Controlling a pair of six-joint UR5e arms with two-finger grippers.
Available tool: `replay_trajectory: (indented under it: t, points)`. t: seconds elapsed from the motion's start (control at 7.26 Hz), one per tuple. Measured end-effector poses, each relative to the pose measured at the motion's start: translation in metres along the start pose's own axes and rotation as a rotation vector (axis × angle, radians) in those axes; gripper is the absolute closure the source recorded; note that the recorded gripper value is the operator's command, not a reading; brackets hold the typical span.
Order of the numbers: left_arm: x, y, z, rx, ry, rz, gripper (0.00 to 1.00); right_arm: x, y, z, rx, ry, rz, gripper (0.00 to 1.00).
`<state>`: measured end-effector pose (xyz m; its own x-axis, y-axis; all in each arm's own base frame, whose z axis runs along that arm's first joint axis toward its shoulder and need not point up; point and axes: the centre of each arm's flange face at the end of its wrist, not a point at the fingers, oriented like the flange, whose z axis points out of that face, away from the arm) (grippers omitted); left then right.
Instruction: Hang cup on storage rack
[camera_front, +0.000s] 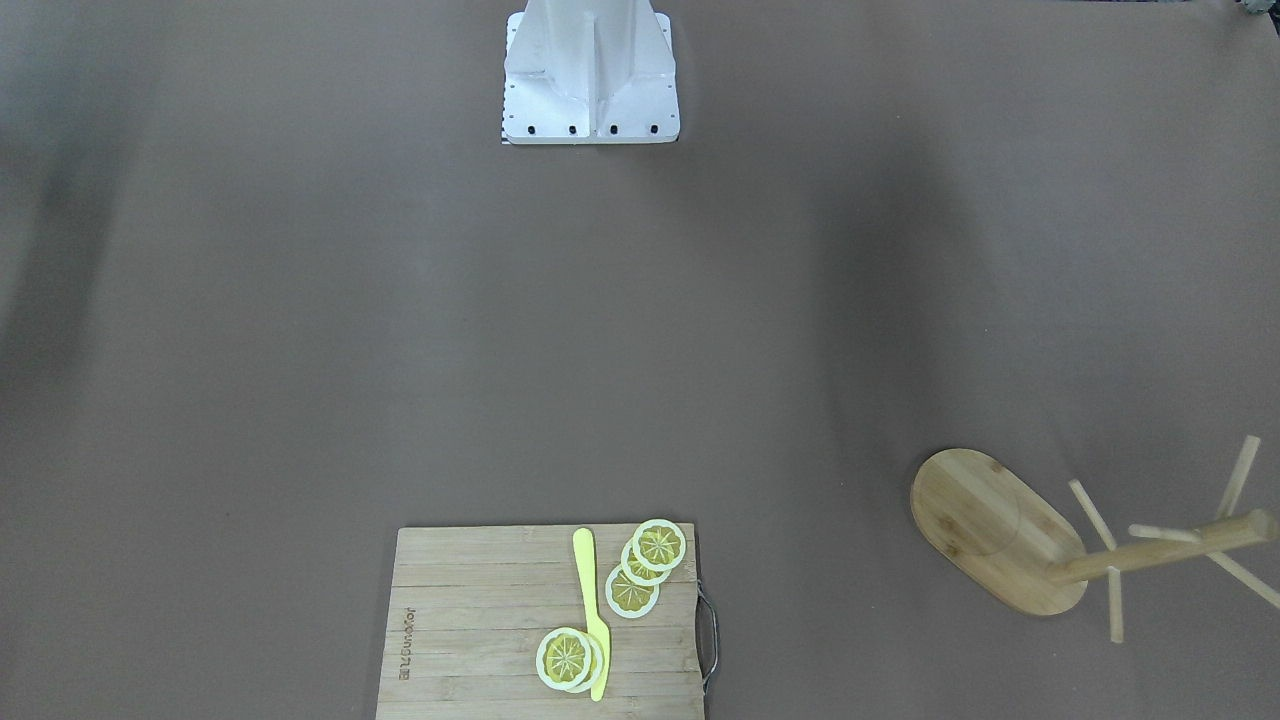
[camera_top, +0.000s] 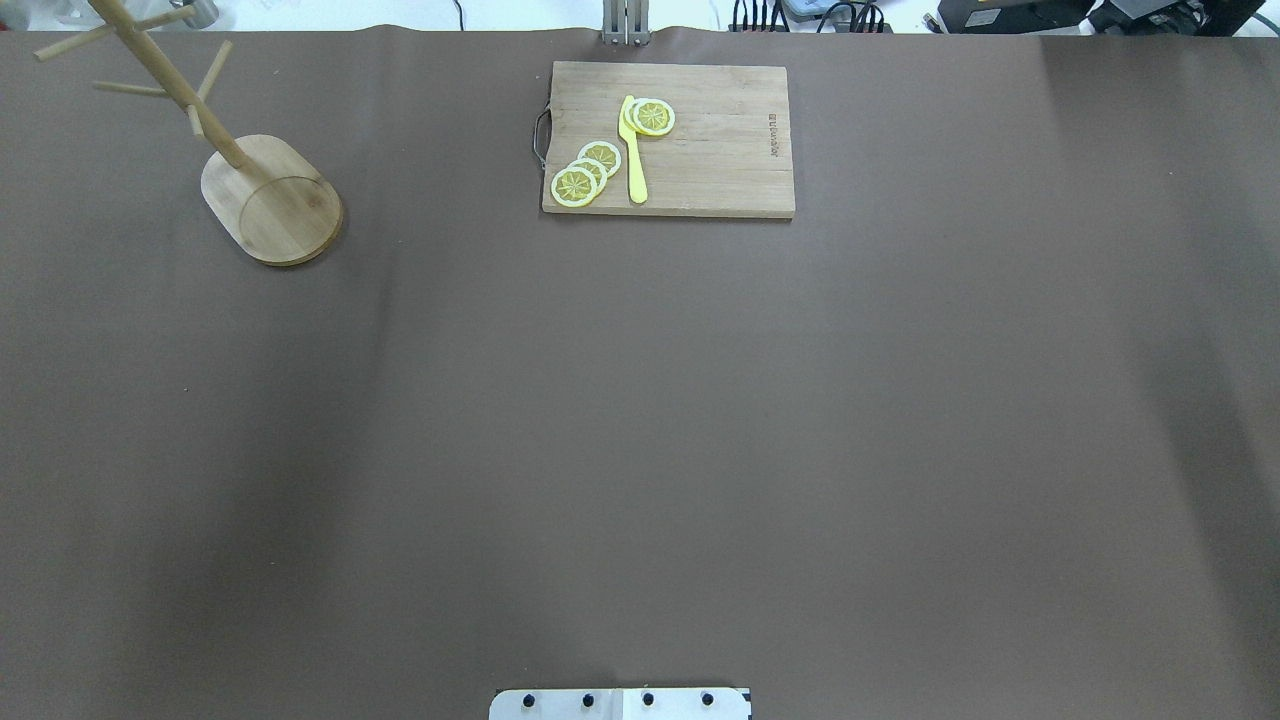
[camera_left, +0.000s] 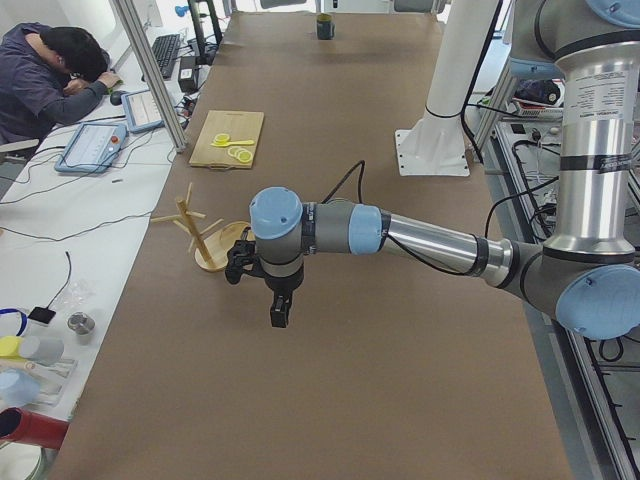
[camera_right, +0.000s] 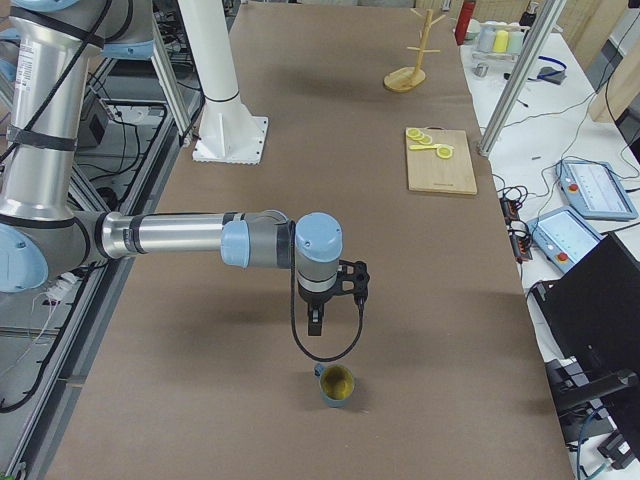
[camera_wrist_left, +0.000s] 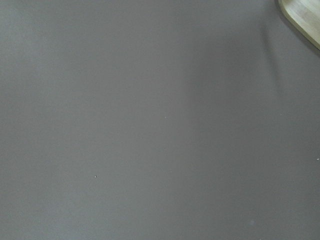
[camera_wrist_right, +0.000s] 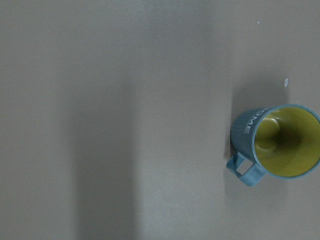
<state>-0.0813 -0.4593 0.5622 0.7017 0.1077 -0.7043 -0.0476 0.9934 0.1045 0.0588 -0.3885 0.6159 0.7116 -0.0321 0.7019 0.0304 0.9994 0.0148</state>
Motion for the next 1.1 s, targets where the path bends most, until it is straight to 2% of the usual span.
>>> replay_trajectory:
  t: [0.69,1.1]
  points:
    - [0.013,0.008,-0.012,0.023,-0.003,0.025,0.01,-0.002,0.000,-0.005,0.010,0.012,-0.004,0.00]
    - [0.031,0.005,-0.026,0.055,0.004,0.061,0.01,-0.006,-0.002,-0.021,0.046,0.011,-0.009,0.00]
